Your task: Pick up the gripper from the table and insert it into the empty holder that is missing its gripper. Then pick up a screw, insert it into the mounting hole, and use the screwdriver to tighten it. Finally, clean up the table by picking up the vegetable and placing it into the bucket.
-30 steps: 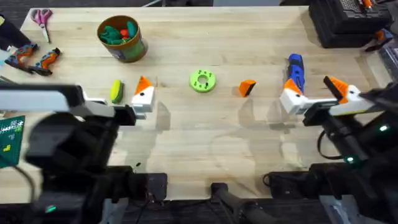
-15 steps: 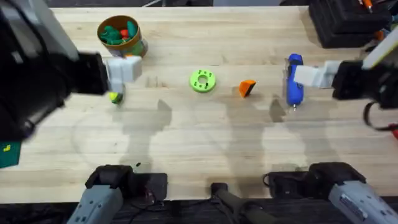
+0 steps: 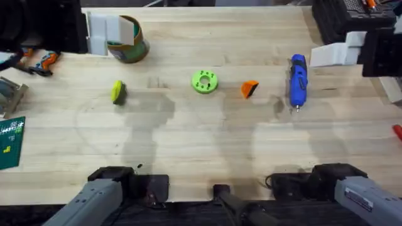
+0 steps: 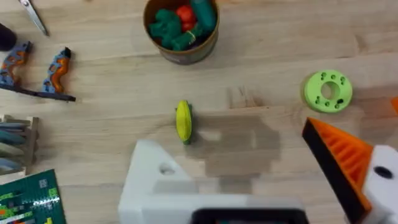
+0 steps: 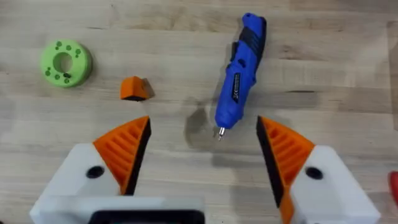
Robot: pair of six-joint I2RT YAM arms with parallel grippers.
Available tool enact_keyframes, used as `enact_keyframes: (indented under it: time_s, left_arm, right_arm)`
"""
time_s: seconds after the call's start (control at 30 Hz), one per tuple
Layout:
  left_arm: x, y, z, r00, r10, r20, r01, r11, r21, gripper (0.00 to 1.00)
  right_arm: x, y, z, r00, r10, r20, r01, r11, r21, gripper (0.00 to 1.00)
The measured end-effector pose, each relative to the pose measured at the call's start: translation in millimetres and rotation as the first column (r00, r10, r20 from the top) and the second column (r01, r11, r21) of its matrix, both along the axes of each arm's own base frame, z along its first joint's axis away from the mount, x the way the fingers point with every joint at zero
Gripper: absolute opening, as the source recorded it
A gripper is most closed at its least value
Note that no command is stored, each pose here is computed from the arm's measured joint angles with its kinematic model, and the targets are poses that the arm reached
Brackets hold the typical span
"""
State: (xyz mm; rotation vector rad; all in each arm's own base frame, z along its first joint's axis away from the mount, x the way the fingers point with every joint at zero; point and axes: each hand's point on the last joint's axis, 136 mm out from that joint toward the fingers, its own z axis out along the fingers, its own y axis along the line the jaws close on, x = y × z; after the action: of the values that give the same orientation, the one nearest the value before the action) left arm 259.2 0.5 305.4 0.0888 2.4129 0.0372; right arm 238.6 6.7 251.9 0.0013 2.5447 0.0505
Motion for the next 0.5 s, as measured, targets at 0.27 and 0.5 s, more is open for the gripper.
enact_keyframes:
  time_s: [0.27,0.5]
  left_arm:
    - [-11.7,4.3,-13,0.997,0.015,-0.082,-0.015,1.0,0.003,0.985]
    - [5.8,30.7,-51,0.978,0.107,-0.178,-0.108,0.994,0.006,0.985]
  right_arm:
    - [0,0,0,1.0,0.0,0.0,0.0,1.0,0.0,0.993]
    - [0,0,0,1.0,0.0,0.0,0.0,1.0,0.0,0.994]
